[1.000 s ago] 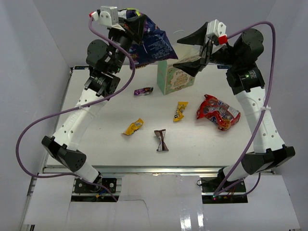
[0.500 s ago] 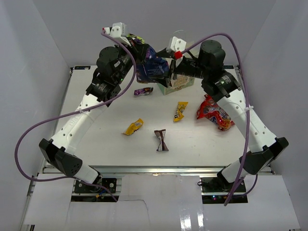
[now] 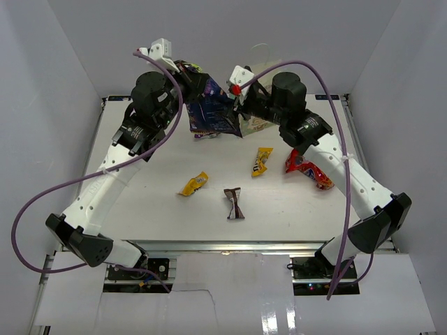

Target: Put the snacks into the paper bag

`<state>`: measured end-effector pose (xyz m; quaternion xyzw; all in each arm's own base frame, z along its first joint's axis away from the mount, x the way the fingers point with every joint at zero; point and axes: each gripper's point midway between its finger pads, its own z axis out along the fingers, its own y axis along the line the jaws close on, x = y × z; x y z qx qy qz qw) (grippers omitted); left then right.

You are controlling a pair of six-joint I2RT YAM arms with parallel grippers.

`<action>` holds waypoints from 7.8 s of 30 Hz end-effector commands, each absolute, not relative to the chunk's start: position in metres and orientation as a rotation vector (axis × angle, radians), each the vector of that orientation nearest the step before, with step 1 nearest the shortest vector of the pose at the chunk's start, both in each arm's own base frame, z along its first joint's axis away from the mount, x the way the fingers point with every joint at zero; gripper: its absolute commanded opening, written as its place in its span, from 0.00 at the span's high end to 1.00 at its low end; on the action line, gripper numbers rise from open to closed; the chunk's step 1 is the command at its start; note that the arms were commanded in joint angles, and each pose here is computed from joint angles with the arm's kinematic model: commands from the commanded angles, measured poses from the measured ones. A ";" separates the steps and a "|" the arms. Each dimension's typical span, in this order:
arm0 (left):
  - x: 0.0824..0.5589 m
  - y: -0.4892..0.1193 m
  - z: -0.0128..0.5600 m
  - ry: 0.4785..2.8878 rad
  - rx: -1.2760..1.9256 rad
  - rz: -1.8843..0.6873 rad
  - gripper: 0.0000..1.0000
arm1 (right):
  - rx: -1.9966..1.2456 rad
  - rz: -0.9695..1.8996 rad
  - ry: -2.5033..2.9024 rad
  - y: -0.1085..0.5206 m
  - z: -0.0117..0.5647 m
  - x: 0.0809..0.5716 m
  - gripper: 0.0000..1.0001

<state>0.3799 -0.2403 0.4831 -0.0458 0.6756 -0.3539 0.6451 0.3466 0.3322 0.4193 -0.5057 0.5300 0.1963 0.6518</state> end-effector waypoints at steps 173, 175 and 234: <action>0.144 -0.046 0.375 1.392 -0.181 -0.620 0.23 | -0.009 -0.351 0.967 0.184 0.524 0.559 0.63; 0.145 -0.047 0.374 1.395 -0.177 -0.617 0.23 | -0.137 -0.332 1.025 0.199 0.520 0.562 0.55; 0.196 -0.164 0.230 1.860 0.426 -0.665 0.02 | -1.536 -0.082 1.927 0.029 0.099 0.381 0.92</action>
